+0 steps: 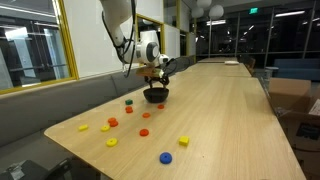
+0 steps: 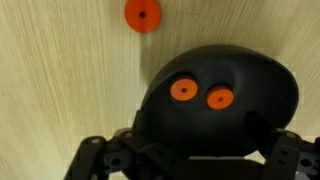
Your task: Pick up some of the orange objects from the table and put them in the bowl
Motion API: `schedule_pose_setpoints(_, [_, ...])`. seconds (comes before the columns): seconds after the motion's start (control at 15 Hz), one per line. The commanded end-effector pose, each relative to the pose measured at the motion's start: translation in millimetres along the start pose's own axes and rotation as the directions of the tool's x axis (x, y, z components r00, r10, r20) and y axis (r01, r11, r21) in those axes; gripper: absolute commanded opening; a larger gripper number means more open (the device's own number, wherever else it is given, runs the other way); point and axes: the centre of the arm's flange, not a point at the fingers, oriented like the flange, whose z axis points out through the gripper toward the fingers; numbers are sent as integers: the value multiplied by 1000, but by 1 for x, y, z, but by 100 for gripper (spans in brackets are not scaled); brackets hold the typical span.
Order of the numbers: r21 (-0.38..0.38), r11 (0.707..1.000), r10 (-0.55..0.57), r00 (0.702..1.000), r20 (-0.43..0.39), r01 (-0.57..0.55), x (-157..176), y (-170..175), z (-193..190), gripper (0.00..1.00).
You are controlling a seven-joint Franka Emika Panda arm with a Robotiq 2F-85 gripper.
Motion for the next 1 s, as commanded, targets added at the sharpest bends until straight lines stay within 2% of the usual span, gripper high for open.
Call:
schedule_pose_setpoints(0.0, [-53,998,-19,1000,20,20,-14,6,-21,100])
schedule_pose_setpoints(0.13, [-70,997,-31,998,61,36,-25,12,-22,100])
schedule_pose_setpoints(0.6, [-51,997,-50,981,188,61,-55,14,-19,100])
schedule_pose_setpoints(0.93, [-46,994,-84,975,205,95,-60,17,-3,100])
